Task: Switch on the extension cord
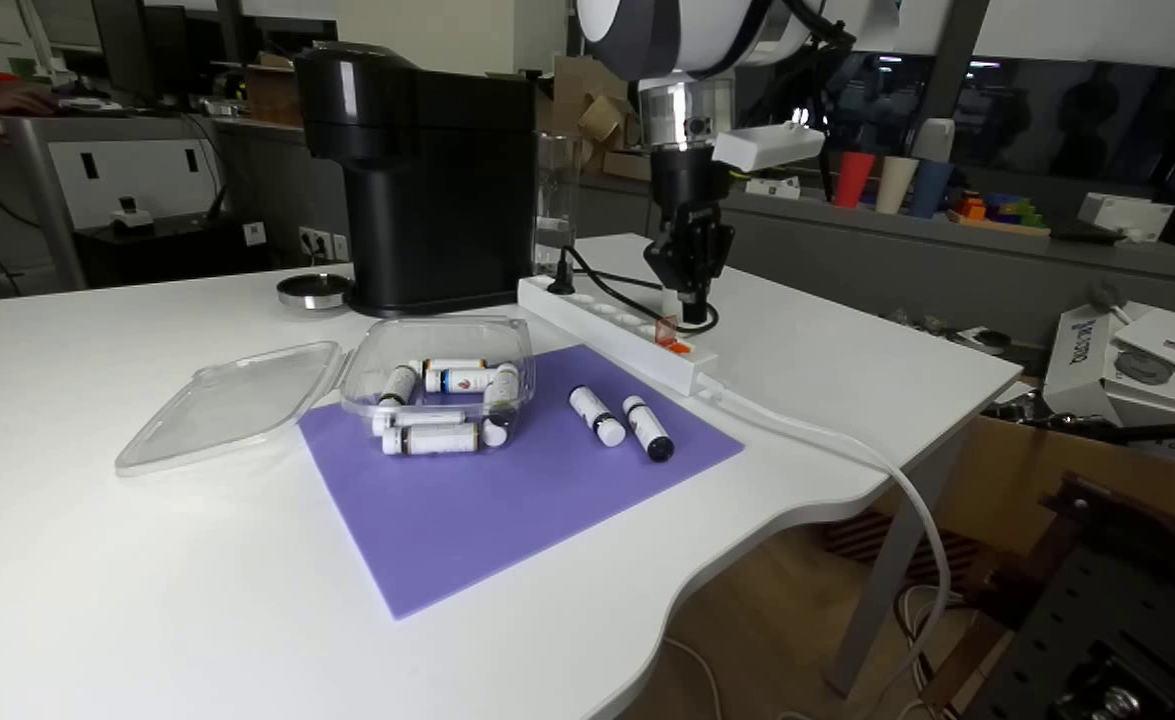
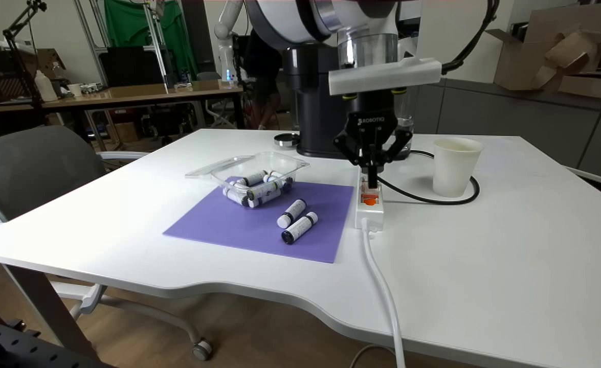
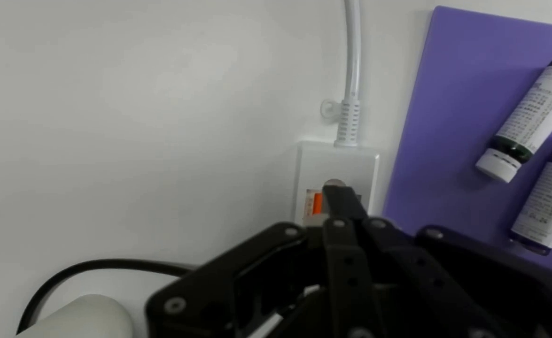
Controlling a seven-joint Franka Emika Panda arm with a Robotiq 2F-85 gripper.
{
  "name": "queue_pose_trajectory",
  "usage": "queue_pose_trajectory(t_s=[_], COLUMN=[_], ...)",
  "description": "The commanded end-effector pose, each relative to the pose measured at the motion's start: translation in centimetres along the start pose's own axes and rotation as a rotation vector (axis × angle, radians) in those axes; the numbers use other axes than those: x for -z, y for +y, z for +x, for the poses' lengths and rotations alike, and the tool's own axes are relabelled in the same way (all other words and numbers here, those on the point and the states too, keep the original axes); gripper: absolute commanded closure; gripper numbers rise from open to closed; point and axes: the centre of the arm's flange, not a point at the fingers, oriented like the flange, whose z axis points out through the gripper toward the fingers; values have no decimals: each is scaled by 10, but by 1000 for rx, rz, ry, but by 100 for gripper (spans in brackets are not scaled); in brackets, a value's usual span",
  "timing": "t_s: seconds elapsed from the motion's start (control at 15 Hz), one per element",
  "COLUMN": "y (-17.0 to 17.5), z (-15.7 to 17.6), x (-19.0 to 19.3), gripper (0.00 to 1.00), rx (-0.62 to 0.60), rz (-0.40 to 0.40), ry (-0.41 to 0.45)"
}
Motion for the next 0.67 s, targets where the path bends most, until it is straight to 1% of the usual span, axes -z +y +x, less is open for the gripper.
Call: queue_pose_trajectory(t_s=[0.0,0.6], y=[6,11], z=[1,14], x=[-6,-22], gripper=[100,100], rx=[6,0], rz=[4,6], ry=[6,4])
